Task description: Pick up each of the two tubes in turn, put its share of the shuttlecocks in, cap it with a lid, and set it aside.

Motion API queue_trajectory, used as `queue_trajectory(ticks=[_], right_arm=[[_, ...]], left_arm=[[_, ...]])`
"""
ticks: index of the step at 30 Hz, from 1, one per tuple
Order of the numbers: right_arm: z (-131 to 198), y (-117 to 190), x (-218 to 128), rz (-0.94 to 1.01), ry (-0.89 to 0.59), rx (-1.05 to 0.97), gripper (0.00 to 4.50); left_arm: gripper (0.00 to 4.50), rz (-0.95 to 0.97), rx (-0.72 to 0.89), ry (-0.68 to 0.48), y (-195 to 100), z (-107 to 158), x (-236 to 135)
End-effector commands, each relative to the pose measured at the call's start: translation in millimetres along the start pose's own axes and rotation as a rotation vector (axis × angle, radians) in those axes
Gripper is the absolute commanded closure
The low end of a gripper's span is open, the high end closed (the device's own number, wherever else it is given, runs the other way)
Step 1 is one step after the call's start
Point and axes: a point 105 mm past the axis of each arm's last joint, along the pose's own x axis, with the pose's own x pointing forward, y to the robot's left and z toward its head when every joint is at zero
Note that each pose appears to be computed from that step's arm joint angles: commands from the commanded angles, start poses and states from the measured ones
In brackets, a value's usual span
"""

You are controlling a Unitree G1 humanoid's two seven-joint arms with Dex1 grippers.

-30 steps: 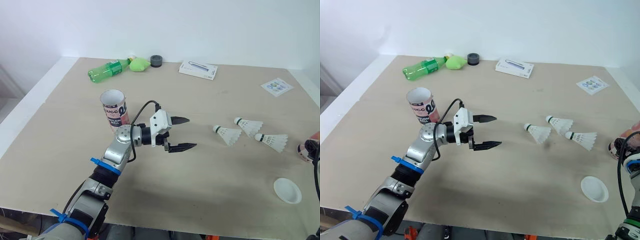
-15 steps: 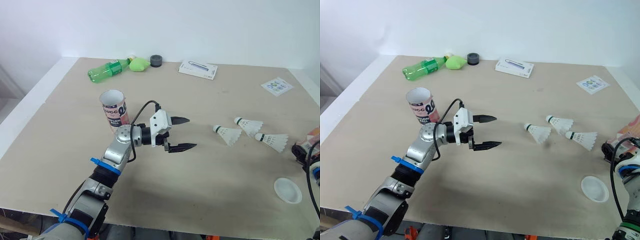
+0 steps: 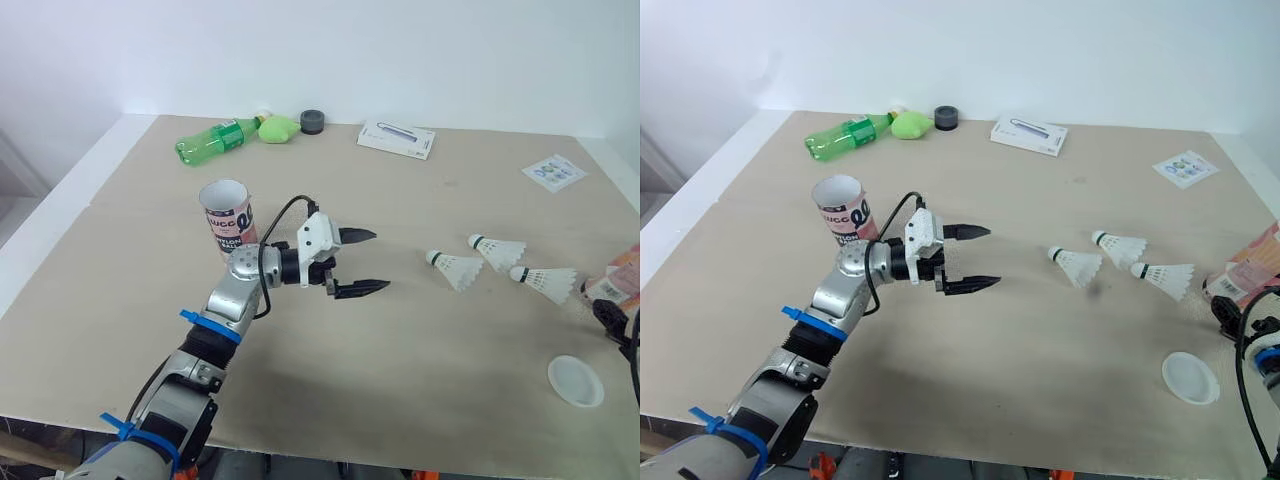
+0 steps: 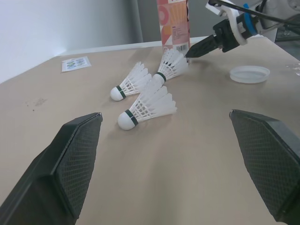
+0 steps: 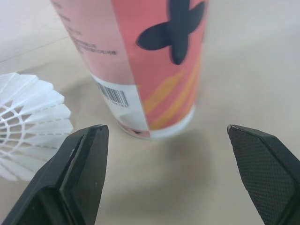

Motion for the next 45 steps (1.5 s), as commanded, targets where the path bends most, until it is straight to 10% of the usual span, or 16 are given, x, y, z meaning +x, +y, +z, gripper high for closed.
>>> queue_trajectory(ticks=[1,10,17,32,45], right_arm=[[24.5,16.6,-29.9,0.132,-0.084,-0.044,0.17],[34.6,119.3,-127.5,0.729,-0.184,-0.294,0.17],[-6.5,214.8,-137.9,1.156,-0.062,-0.394,0.17],[-33.5,271.3,-103.8,1.411,-0.028,-0.412,0.17],[-41.7,297.9,-124.0,1.521,-0.069,-0.428,0.17]], left_arm=[[0.0,0.001,0.027,-0.04,6.2,18.0,-9.5],[0.0,0.079,-0.125,0.023,-6.6,8.0,-65.5],[0.0,0.244,-0.19,0.128,-45.7,-6.5,-118.3],[0.0,1.049,-0.226,0.298,-67.0,-38.3,-261.8],[0.0,1.001,-0.139,0.259,-16.6,-38.7,-230.6]])
